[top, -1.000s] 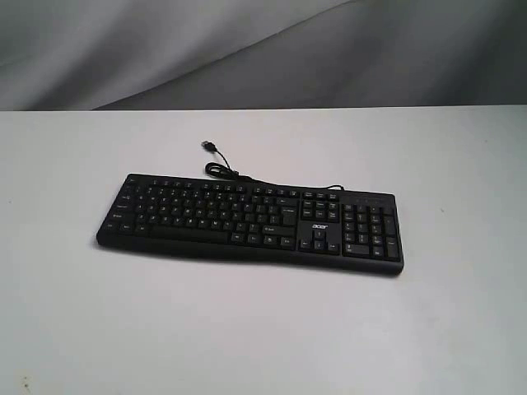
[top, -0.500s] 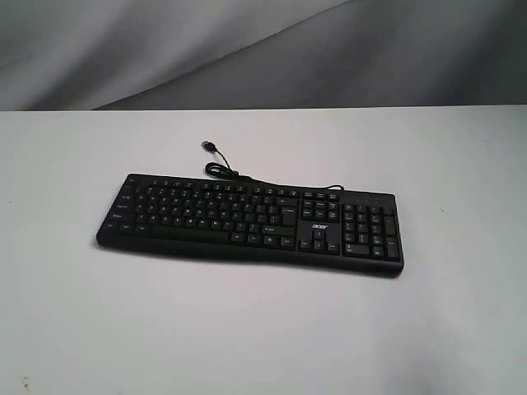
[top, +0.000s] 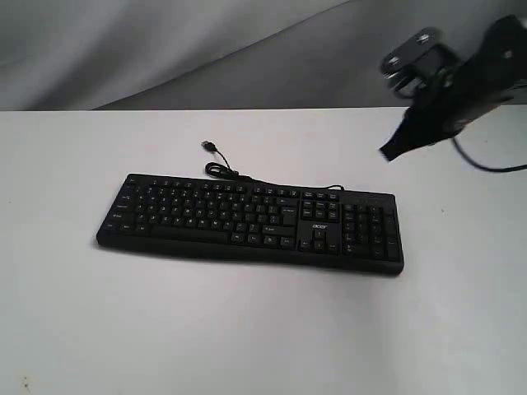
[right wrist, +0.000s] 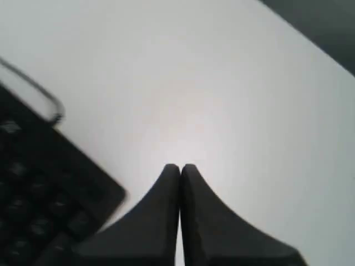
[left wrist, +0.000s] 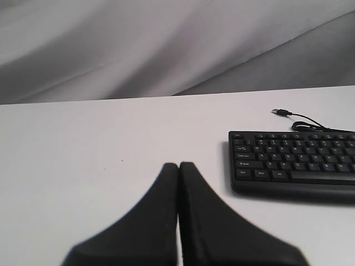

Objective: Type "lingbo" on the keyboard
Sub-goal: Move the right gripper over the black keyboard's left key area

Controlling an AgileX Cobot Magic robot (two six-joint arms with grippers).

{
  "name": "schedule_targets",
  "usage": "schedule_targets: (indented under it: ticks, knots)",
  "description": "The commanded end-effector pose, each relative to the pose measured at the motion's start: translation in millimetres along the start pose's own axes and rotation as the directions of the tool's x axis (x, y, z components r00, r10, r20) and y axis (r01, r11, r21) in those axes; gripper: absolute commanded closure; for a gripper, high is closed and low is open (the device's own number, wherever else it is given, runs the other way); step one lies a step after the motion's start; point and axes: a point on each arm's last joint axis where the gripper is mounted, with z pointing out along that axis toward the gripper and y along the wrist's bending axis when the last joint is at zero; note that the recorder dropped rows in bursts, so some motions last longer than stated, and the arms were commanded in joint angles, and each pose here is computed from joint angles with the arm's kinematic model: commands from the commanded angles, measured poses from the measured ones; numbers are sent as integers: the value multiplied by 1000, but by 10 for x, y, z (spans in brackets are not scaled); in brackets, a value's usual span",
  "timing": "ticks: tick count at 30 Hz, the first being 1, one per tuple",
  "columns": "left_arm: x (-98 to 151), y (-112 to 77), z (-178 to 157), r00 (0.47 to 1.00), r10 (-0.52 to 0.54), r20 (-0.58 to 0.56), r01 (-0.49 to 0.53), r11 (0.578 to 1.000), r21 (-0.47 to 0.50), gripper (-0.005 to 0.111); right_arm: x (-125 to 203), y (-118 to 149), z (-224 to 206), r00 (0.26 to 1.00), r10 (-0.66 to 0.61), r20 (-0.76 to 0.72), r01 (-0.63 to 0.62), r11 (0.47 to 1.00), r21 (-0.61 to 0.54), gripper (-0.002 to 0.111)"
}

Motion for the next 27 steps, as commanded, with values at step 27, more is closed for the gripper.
schedule_targets:
  ticks: [27]
  knots:
    - [8, -2, 1, 1000, -6, 6, 6, 1000, 1, 106, -822, 1722, 751, 926, -279, 254, 367, 821, -437, 108]
